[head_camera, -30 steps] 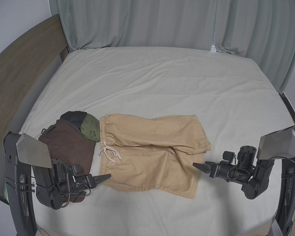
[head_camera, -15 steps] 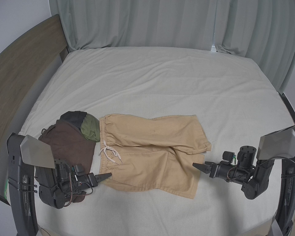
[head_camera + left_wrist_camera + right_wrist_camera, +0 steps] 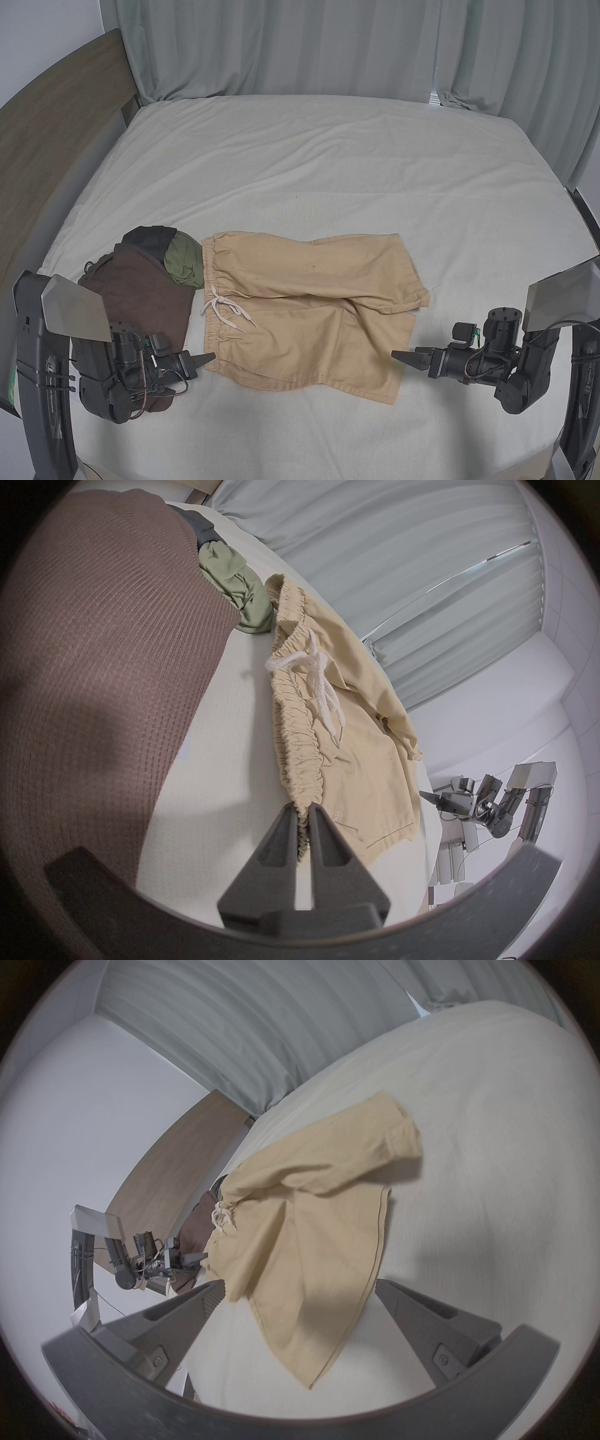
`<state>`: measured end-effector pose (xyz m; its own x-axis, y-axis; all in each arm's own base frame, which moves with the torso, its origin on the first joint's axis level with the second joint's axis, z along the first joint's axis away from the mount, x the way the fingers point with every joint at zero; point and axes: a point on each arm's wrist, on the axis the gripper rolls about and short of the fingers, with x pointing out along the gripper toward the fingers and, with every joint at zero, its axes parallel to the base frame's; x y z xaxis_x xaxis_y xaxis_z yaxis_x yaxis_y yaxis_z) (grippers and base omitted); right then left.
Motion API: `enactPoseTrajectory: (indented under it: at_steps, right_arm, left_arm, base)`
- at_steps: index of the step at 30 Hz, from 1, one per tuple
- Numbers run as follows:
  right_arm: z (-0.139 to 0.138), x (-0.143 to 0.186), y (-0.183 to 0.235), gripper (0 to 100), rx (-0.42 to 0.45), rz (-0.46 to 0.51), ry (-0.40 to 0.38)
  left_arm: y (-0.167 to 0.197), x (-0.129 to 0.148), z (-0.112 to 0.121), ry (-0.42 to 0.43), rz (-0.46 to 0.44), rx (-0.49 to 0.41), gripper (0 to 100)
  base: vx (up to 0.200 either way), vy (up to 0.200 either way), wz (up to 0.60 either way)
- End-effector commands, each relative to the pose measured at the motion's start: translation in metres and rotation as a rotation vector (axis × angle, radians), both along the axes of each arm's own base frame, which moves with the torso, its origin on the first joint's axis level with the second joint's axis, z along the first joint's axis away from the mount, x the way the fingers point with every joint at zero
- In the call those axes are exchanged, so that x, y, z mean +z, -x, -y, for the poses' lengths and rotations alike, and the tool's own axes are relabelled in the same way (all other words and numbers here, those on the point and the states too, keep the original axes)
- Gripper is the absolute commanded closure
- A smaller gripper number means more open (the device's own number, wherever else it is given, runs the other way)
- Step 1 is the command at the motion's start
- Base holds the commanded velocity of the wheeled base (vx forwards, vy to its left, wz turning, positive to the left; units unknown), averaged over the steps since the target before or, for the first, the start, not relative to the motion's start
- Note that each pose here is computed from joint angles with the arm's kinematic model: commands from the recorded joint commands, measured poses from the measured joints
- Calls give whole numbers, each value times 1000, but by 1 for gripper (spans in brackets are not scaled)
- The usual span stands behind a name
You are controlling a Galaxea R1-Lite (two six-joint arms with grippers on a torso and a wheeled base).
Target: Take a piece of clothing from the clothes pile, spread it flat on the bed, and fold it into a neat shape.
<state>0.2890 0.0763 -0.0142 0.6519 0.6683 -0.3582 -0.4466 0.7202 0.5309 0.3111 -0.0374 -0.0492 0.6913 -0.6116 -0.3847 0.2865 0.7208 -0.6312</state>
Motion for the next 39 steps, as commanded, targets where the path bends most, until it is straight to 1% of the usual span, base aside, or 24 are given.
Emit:
enactPoseTrajectory:
  at_steps: [1,2,3,10,11,14,21,28,29,33,34,39]
  right_arm:
    - [1,-4,7,0,11,-35,4]
    - [1,-4,7,0,11,-35,4]
    - [1,-10,8,0,17,-56,6]
    - [1,-11,7,0,21,-48,14]
    - [1,-11,8,0,23,-44,19]
    - [2,-11,7,0,22,-40,23]
    - [2,-11,8,0,24,-39,24]
    - [1,-11,7,0,26,-38,24]
    - [1,-11,7,0,25,-37,25]
    - [2,-11,8,0,25,-38,25]
    - [-15,-33,38,0,124,-184,54]
    - [-15,-33,38,0,127,-182,55]
  left_arm:
    - [-1,2,-1,0,9,5,100]
    - [-1,2,-1,0,9,5,100]
    - [-1,1,-3,-2,7,8,100]
    - [1,0,-7,2,-3,14,100]
    - [0,0,-8,1,-2,17,0]
    - [0,0,-9,6,-6,22,0]
    - [9,-6,-5,3,-51,9,0]
    - [6,-12,-2,5,-59,3,0]
    - [6,-13,-2,5,-60,2,100]
    - [5,-13,-1,8,-60,0,100]
    - [2,-12,1,1,-39,-6,100]
    - [2,-12,1,2,-38,-7,100]
  base:
    - [0,0,0]
    - [0,0,0]
    - [0,0,0]
    - [0,0,0]
    - [0,0,0]
    - [0,0,0]
    - [0,0,0]
    - [0,0,0]
    - [0,0,0]
    - [0,0,0]
    - [0,0,0]
    - [0,0,0]
